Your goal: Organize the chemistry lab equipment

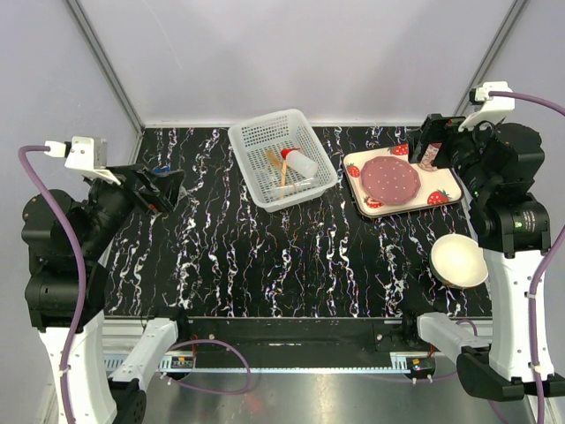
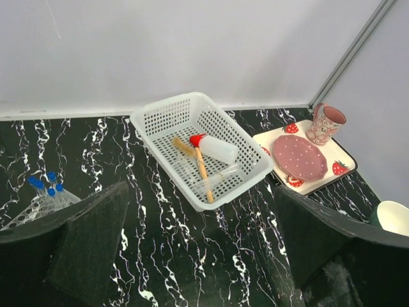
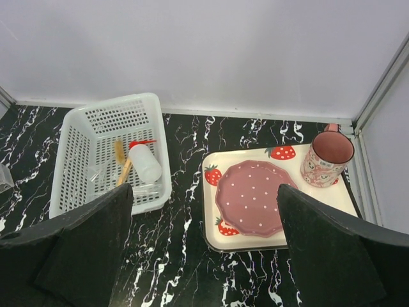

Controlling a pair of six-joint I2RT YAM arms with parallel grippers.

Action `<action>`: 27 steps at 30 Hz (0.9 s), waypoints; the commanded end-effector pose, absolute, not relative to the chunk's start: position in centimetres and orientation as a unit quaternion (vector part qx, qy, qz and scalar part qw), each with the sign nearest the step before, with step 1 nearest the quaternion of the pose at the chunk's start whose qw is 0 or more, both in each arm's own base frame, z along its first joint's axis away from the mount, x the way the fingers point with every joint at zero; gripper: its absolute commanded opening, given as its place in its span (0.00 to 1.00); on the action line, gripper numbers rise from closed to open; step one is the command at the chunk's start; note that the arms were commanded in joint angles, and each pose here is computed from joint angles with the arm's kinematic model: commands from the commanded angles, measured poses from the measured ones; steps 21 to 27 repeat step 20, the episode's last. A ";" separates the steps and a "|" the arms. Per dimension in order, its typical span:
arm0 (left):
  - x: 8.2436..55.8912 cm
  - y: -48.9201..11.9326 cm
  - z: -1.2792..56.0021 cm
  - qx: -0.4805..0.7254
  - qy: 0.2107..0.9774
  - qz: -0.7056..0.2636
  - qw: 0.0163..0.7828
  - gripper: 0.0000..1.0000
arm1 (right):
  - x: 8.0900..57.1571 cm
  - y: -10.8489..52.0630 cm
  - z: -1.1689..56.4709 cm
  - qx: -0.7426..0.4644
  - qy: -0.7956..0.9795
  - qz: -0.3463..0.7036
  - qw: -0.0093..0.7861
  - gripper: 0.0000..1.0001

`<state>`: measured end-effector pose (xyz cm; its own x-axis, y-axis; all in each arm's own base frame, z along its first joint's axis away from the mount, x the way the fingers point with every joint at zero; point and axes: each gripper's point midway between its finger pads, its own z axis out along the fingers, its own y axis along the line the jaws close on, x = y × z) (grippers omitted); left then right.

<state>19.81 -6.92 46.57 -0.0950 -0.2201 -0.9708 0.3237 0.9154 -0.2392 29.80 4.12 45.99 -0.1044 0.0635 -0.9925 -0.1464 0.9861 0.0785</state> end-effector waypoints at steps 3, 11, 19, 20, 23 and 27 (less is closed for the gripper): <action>20.1 -6.9 46.0 0.026 0.718 -0.205 0.665 0.99 | 28.5 4.1 47.8 -0.035 0.726 0.080 0.682 1.00; 20.1 -7.3 45.9 0.037 0.719 -0.213 0.660 0.99 | 28.1 4.0 47.7 -0.029 0.726 0.083 0.682 1.00; 20.1 -7.2 45.6 0.045 0.722 -0.207 0.658 0.99 | 28.0 3.4 48.5 -0.023 0.722 0.068 0.688 1.00; 20.1 -7.3 45.7 0.046 0.722 -0.207 0.659 0.99 | 28.1 3.5 48.6 -0.025 0.721 0.070 0.689 1.00; 20.1 -7.3 45.7 0.046 0.722 -0.207 0.659 0.99 | 28.1 3.5 48.6 -0.025 0.721 0.070 0.689 1.00; 20.1 -7.3 45.7 0.046 0.722 -0.207 0.659 0.99 | 28.1 3.5 48.6 -0.025 0.721 0.070 0.689 1.00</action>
